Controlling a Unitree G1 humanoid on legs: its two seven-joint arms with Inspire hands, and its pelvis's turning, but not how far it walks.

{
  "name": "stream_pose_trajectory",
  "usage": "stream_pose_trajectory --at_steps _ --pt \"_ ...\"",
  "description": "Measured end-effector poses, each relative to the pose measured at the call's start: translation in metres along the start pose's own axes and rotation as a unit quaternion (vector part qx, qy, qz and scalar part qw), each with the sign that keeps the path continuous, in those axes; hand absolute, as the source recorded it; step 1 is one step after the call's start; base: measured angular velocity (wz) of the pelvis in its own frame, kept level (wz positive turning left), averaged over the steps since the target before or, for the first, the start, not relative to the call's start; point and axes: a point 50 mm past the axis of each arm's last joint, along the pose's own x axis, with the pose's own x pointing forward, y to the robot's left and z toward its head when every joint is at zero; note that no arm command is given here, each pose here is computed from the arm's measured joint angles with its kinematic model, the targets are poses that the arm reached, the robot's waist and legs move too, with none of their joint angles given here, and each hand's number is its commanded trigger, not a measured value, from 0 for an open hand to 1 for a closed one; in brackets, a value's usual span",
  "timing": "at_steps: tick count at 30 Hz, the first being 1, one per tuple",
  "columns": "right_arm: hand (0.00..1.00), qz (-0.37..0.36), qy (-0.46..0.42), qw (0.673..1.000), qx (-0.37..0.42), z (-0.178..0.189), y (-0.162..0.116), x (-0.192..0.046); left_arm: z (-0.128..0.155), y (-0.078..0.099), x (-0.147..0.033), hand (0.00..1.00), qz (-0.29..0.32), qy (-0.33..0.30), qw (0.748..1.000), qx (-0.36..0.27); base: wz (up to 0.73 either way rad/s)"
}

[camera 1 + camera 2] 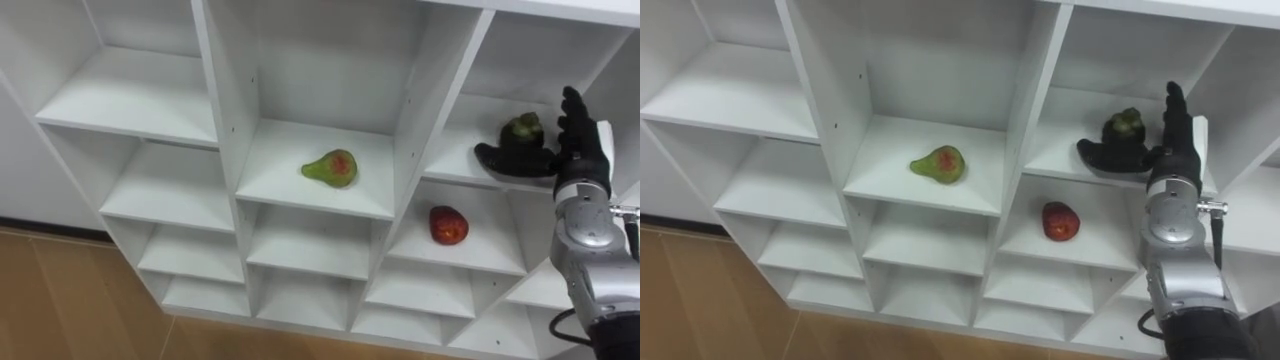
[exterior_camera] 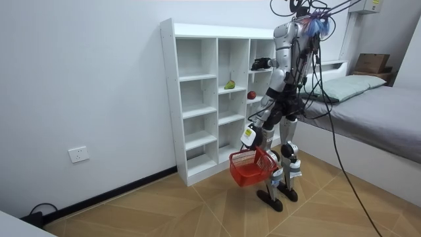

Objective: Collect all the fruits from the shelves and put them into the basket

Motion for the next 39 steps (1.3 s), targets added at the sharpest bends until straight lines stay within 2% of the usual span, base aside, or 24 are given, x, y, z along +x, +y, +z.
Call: stream_pose_trajectory --at_steps 9,10,11,12,13,25,39 --pt "0.0 0.012 0.005 1.0 0.004 -0.004 -0.001 0.001 -0.002 0.0 0.0 1.0 -0.002 0.008 1.0 0.001 0.0" --pt "0.05 0.013 0.006 1.0 0.005 -0.005 -0.001 0.001 -0.002 0.0 0.0 1.0 -0.002 0.008 1.0 0.001 0.0" --pt "0.27 0.016 0.008 1.0 0.005 -0.006 -0.001 0.001 -0.002 0.0 0.0 1.0 -0.002 0.011 1.0 0.001 0.0" --pt "0.83 0.02 0.011 1.0 0.004 -0.007 0.0 0.001 -0.003 0.0 0.0 1.0 -0.002 0.013 1.0 0.002 0.0" --pt "1.0 0.021 0.014 1.0 0.003 -0.008 0.0 0.002 -0.003 0.0 0.0 1.0 -0.002 0.014 1.0 0.002 0.0" --pt "1.0 -0.006 0.023 1.0 -0.013 -0.009 -0.021 0.011 -0.005 0.0 0.0 1.0 -0.001 0.026 1.0 -0.005 0.0" --pt "1.0 0.006 0.027 1.0 -0.008 -0.009 -0.02 0.013 -0.001 0.001 0.001 1.0 -0.001 0.025 1.0 -0.01 0.0"
